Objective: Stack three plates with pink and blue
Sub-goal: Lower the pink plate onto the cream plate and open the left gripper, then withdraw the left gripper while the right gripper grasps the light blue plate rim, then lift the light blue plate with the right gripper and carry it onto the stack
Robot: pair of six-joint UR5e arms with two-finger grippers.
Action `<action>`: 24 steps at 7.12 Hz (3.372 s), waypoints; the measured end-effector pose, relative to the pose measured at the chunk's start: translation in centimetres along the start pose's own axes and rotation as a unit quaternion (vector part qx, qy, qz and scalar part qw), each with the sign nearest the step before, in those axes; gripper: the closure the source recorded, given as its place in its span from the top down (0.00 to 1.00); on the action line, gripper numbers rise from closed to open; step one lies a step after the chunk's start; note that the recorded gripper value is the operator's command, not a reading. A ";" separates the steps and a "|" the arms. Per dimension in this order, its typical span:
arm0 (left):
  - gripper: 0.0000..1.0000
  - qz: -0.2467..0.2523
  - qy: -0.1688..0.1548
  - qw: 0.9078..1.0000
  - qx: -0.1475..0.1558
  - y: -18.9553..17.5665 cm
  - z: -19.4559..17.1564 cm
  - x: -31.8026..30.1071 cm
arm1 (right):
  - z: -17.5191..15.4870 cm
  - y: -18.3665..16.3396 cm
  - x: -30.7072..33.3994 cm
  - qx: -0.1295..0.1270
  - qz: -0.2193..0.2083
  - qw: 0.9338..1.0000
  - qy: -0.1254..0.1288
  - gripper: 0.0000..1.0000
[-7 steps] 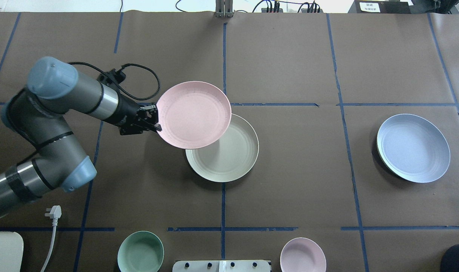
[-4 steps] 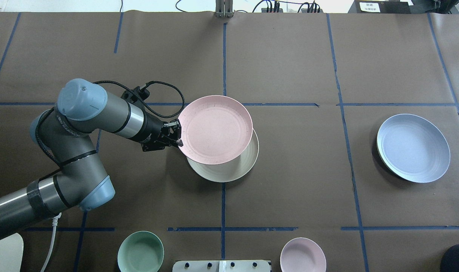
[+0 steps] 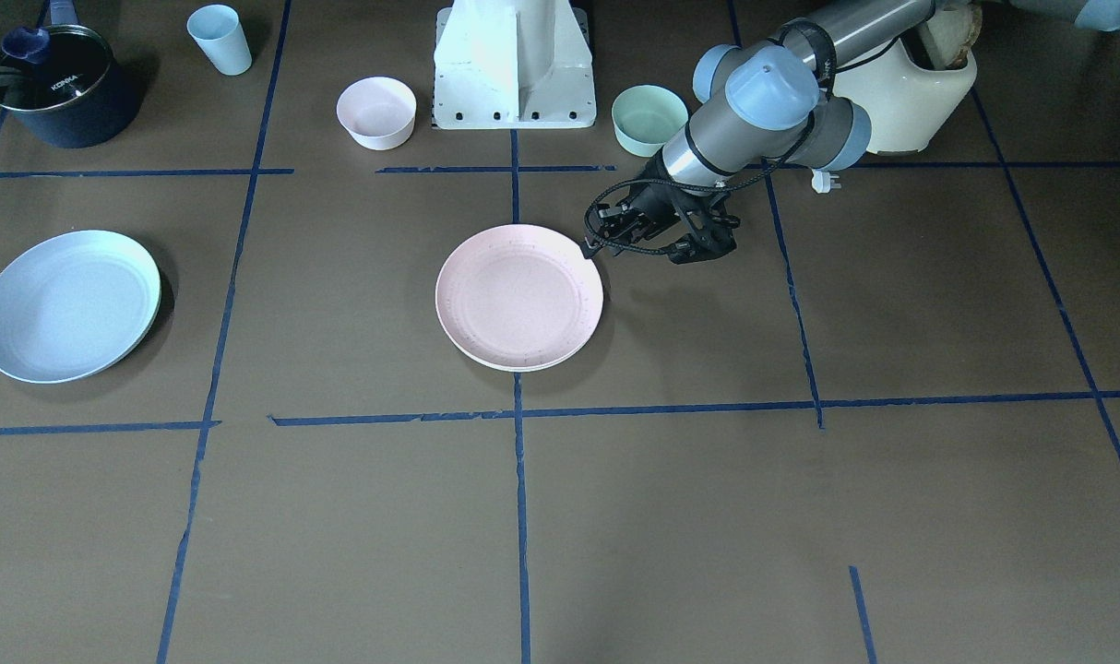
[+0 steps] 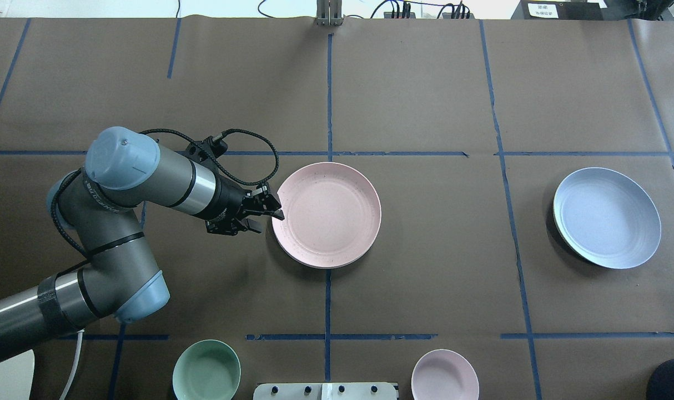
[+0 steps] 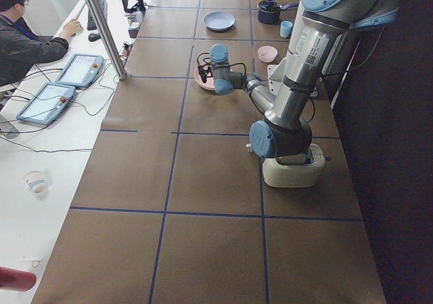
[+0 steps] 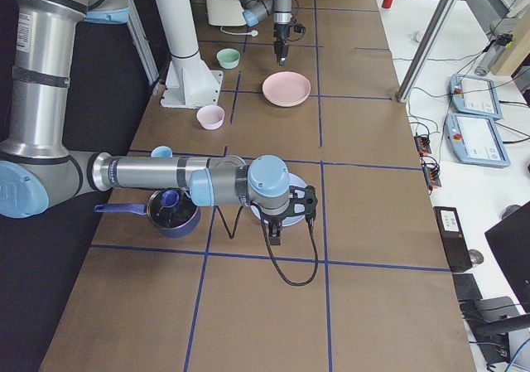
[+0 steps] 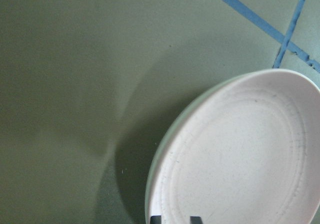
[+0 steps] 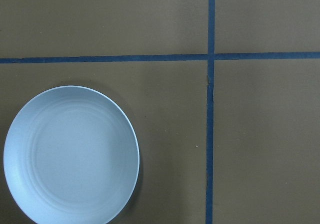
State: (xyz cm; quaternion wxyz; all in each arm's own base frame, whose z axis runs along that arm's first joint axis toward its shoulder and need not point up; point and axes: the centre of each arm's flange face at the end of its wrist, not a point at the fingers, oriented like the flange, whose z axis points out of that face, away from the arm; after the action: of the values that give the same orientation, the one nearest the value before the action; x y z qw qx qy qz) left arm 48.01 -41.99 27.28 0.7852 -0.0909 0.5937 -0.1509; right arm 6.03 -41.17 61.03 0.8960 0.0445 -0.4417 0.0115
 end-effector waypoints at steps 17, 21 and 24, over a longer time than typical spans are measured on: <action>1.00 0.089 -0.185 0.976 0.069 -3.3 -17.6 -7.8 | 19.5 2.3 -4.8 0.021 0.089 0.996 -0.008 0.00; 1.00 0.192 -0.243 0.949 0.060 -7.5 -21.2 -15.2 | 15.4 -0.5 -10.0 0.039 0.064 0.995 -0.069 0.00; 1.00 0.256 -0.262 0.930 0.029 -14.5 -29.1 -24.9 | 11.6 -8.2 -20.7 0.041 0.093 0.983 -0.152 0.00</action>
State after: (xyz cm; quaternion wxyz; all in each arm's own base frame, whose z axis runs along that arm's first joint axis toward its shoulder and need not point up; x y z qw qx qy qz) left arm 12.03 -45.99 46.40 0.9271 0.0503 0.3653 0.0675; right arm -15.28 -50.00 51.10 0.8111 0.0407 -0.5738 0.1061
